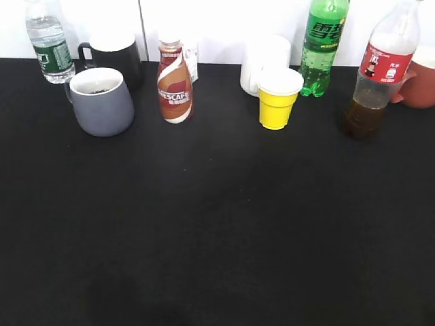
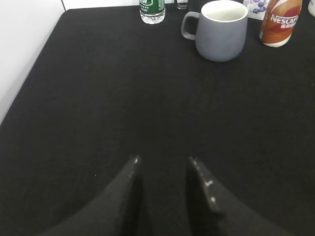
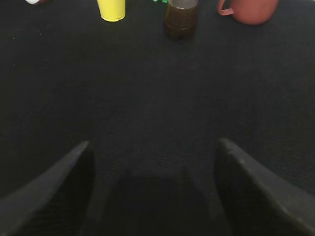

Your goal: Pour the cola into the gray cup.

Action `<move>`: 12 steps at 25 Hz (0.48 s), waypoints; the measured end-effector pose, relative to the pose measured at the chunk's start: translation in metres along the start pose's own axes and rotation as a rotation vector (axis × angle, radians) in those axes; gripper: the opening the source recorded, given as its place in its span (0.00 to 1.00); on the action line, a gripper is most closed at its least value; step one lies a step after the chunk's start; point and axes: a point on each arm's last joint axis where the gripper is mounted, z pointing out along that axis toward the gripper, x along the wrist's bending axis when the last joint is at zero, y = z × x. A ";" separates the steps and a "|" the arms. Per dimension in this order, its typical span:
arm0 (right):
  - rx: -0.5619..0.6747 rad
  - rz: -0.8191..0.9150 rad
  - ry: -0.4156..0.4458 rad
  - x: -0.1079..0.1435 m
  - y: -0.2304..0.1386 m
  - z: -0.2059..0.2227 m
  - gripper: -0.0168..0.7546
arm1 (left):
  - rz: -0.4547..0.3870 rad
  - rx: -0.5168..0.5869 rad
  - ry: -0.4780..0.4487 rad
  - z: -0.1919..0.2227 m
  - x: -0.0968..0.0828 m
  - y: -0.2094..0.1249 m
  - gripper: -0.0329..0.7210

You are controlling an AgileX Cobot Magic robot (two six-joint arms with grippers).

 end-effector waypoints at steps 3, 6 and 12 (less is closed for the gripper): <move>-0.002 0.003 -0.006 0.000 0.000 0.000 0.77 | 0.000 -0.003 0.000 0.000 0.000 0.000 0.36; -0.001 0.082 -0.169 0.001 0.001 0.001 0.77 | 0.000 -0.003 0.000 0.000 0.000 0.000 0.36; 0.000 0.097 -0.198 0.001 0.001 0.001 0.77 | 0.000 -0.005 0.000 0.000 0.000 0.000 0.36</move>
